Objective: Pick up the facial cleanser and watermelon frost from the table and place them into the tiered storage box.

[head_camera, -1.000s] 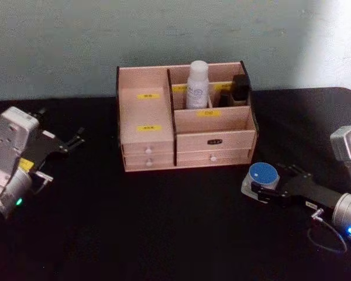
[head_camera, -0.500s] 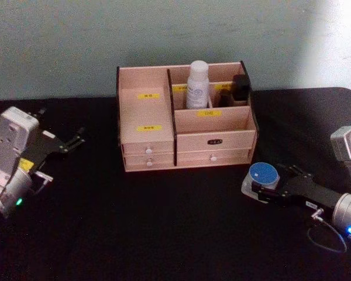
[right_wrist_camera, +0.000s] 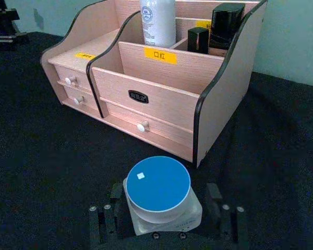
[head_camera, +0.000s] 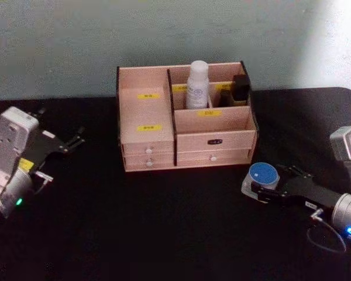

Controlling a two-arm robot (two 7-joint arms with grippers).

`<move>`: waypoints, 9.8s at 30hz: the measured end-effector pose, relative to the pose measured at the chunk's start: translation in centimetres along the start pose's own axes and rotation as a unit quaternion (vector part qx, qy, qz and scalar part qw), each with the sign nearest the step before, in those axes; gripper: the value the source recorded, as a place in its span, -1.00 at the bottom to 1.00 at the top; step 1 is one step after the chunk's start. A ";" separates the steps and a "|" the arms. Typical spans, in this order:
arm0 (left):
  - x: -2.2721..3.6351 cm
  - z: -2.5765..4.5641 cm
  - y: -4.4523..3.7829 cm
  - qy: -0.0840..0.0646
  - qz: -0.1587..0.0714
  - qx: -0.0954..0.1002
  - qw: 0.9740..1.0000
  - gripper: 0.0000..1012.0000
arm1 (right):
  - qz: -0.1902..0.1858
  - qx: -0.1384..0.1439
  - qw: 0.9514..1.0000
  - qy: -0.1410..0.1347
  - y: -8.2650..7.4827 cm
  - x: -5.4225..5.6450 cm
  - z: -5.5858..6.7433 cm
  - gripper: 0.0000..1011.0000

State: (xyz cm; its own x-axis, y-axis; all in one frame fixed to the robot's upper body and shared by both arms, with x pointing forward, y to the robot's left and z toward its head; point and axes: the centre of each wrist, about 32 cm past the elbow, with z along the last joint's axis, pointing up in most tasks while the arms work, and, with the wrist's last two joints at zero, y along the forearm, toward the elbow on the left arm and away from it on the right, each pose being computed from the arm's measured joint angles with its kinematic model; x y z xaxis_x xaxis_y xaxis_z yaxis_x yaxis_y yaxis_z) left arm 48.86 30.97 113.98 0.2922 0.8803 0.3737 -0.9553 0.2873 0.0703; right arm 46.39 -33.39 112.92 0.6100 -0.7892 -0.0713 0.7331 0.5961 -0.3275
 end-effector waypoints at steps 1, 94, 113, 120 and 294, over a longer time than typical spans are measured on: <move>0.00 0.00 0.00 0.000 0.000 0.000 1.000 0.98 | 0.000 0.000 1.000 0.000 0.0 0.0 0.0 0.98; 0.00 0.00 0.00 0.000 0.000 0.000 1.000 0.98 | 0.068 0.049 0.996 -0.026 0.7 -0.6 2.5 0.42; 0.00 0.00 0.00 0.000 0.000 0.000 1.000 0.98 | 0.129 0.096 0.985 -0.065 5.2 -1.5 6.9 0.42; 0.00 0.00 0.00 0.000 0.000 0.000 1.000 0.98 | 0.139 0.101 0.982 -0.078 6.8 -1.7 7.9 0.42; 0.00 0.00 0.00 0.000 0.000 0.000 1.000 0.98 | -0.185 0.143 0.971 -0.040 2.6 -0.8 5.2 0.98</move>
State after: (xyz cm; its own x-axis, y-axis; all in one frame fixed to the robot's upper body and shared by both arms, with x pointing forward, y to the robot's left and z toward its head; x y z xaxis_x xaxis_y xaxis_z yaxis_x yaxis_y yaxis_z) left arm 48.86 30.97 113.98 0.2923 0.8803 0.3738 -0.9553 0.2873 0.0702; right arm 49.31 -30.43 116.99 0.3023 -0.9500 0.0778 0.9531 0.3000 -0.0403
